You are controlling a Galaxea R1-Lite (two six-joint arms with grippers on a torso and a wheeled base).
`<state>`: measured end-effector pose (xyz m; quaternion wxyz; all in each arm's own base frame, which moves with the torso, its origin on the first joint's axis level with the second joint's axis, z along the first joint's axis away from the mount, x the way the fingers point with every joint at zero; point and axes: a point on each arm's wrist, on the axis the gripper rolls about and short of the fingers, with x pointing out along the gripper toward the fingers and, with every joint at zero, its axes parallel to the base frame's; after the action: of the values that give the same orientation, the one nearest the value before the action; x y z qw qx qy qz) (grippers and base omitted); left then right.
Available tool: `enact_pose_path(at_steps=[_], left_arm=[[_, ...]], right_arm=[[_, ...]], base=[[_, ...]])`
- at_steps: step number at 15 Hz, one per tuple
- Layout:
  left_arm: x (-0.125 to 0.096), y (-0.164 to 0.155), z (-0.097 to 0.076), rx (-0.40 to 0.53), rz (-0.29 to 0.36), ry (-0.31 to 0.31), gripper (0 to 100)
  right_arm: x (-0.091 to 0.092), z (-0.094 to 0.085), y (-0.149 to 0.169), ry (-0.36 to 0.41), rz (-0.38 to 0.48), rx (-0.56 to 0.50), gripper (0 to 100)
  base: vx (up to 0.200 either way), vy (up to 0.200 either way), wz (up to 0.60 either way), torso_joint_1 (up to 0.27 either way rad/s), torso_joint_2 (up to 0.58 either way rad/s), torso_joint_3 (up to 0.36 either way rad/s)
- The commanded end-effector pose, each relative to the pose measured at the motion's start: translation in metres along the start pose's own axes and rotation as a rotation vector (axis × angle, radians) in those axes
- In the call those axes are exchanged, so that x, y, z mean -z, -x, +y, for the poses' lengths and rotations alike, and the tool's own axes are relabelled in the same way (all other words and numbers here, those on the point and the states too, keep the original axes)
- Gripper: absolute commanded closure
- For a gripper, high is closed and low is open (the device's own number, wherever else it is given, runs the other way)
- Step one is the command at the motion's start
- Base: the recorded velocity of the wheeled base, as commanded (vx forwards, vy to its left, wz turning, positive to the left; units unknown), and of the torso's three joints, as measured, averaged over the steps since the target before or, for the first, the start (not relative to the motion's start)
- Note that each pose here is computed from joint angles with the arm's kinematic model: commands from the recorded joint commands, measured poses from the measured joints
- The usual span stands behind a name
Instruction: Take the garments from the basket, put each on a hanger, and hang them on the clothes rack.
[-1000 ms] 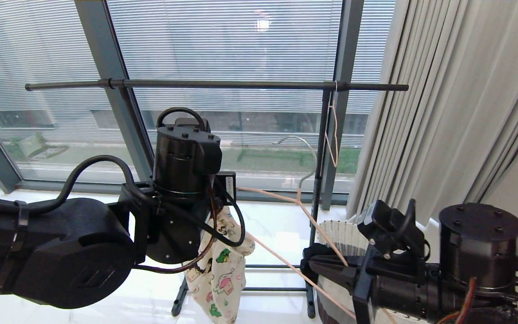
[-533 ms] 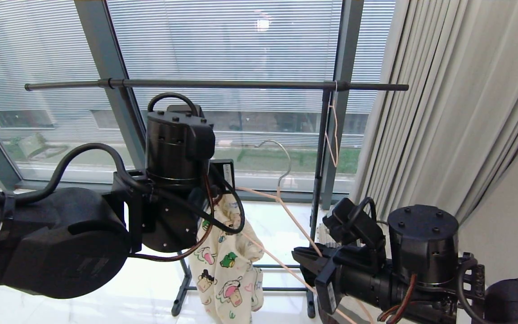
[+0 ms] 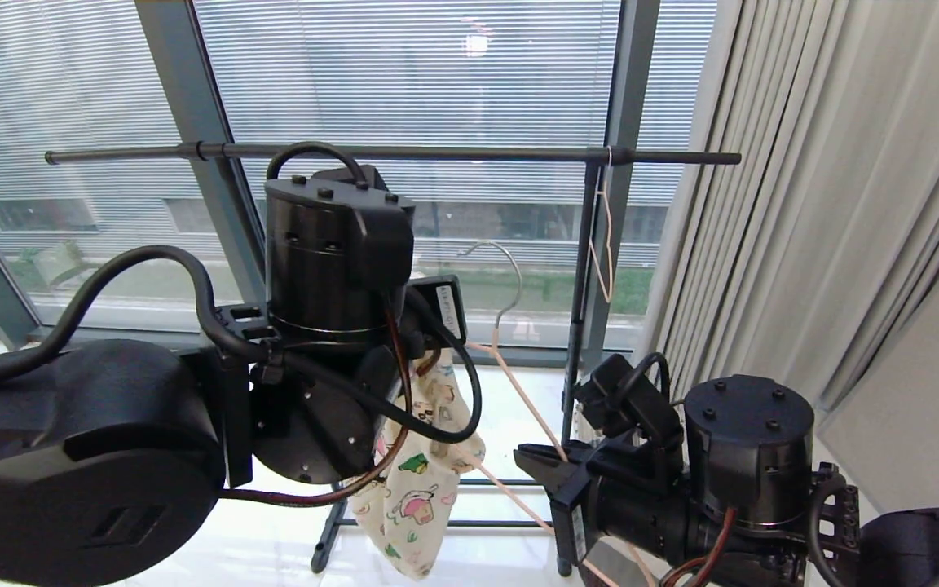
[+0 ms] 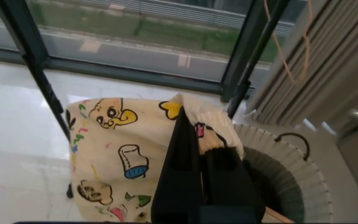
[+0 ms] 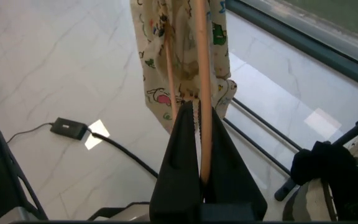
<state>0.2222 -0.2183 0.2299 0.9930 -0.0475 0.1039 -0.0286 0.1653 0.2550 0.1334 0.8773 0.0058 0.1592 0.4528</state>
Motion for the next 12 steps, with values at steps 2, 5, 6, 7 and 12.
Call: enact_pose_path(at_steps=[2, 5, 6, 7, 12], left_arm=[[-0.008, 0.021, -0.014, 0.064, 0.025, 0.053, 100], [-0.007, 0.027, -0.011, 0.065, 0.05, 0.043, 100], [-0.008, 0.027, -0.012, 0.07, 0.047, 0.047, 100], [-0.008, 0.028, -0.013, 0.075, 0.047, 0.047, 100], [-0.011, 0.037, -0.012, 0.099, 0.041, 0.041, 0]], right_arm=[[0.005, 0.003, -0.005, 0.002, 0.018, -0.004, 100], [0.004, 0.002, -0.005, 0.0, 0.01, 0.015, 100], [0.003, 0.002, -0.005, 0.0, 0.006, 0.021, 100], [0.001, 0.002, -0.006, -0.002, 0.0, 0.02, 100], [-0.003, 0.002, -0.006, -0.002, -0.032, 0.059, 100]], base=[[0.0, 0.0, 0.0, 0.0, 0.0, 0.0], [0.0, 0.0, 0.0, 0.0, 0.0, 0.0], [0.0, 0.0, 0.0, 0.0, 0.0, 0.0], [0.0, 0.0, 0.0, 0.0, 0.0, 0.0], [0.0, 0.0, 0.0, 0.0, 0.0, 0.0]])
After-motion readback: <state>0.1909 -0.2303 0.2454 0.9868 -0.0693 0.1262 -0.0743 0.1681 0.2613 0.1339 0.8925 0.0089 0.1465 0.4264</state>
